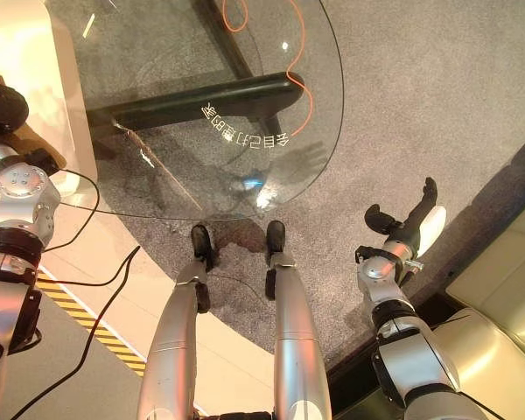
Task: Wipe the table with a cloth and put it in the basket.
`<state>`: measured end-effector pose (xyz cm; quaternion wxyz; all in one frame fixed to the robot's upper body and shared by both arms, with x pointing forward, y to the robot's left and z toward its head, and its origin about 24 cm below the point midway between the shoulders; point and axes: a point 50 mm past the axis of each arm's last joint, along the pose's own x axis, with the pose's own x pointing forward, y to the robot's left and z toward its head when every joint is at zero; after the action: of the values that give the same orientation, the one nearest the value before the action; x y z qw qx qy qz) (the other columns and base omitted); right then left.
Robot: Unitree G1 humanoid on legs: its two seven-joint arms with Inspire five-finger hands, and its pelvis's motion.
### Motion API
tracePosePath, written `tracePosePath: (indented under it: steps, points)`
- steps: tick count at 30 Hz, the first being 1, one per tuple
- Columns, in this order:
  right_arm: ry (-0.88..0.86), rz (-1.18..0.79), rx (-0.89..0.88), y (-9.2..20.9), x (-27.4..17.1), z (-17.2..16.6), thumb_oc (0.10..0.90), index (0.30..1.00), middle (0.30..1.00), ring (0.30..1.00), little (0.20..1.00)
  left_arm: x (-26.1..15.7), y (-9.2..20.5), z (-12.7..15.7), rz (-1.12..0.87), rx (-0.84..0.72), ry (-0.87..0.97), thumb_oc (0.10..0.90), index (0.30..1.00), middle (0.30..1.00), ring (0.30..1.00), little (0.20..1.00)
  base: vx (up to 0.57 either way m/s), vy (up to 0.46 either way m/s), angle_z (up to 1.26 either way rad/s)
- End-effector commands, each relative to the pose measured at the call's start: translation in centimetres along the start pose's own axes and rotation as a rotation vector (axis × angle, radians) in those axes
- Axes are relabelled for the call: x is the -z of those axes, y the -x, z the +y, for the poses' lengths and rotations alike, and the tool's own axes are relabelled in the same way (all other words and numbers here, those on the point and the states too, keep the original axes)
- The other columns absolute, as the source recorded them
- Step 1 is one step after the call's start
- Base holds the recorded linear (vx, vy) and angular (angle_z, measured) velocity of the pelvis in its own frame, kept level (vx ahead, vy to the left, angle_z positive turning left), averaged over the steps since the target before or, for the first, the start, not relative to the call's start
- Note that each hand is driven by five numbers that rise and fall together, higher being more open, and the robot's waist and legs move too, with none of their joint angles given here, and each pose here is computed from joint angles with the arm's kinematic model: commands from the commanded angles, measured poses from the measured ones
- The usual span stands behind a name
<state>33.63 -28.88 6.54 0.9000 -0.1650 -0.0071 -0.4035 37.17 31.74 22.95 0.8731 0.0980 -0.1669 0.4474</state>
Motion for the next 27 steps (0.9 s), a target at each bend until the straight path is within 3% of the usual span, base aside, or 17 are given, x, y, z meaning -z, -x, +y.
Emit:
tracePosePath:
  steps: [1,26,27]
  points:
    - [-0.044,0.022,0.096,-0.9,0.5,-2.2,0.800,0.900,0.900,0.900,0.900,-6.0,-4.0,5.1,-0.216,-0.227,-0.015,0.100,0.300,0.300,0.300,0.200,0.00,0.000,0.00]
    - [-0.071,-0.048,0.083,-1.1,-1.3,-1.4,0.800,0.900,0.900,0.900,0.900,-8.3,-3.7,3.1,-0.292,-0.156,-0.085,0.100,0.300,0.300,0.300,0.200,0.00,0.003,0.00]
    - [-0.074,-0.049,0.083,-1.0,-1.4,-1.4,0.800,0.900,0.900,0.900,0.900,-8.3,-3.6,3.0,-0.287,-0.160,-0.084,0.421,0.575,0.575,0.575,0.521,0.00,0.000,0.00]
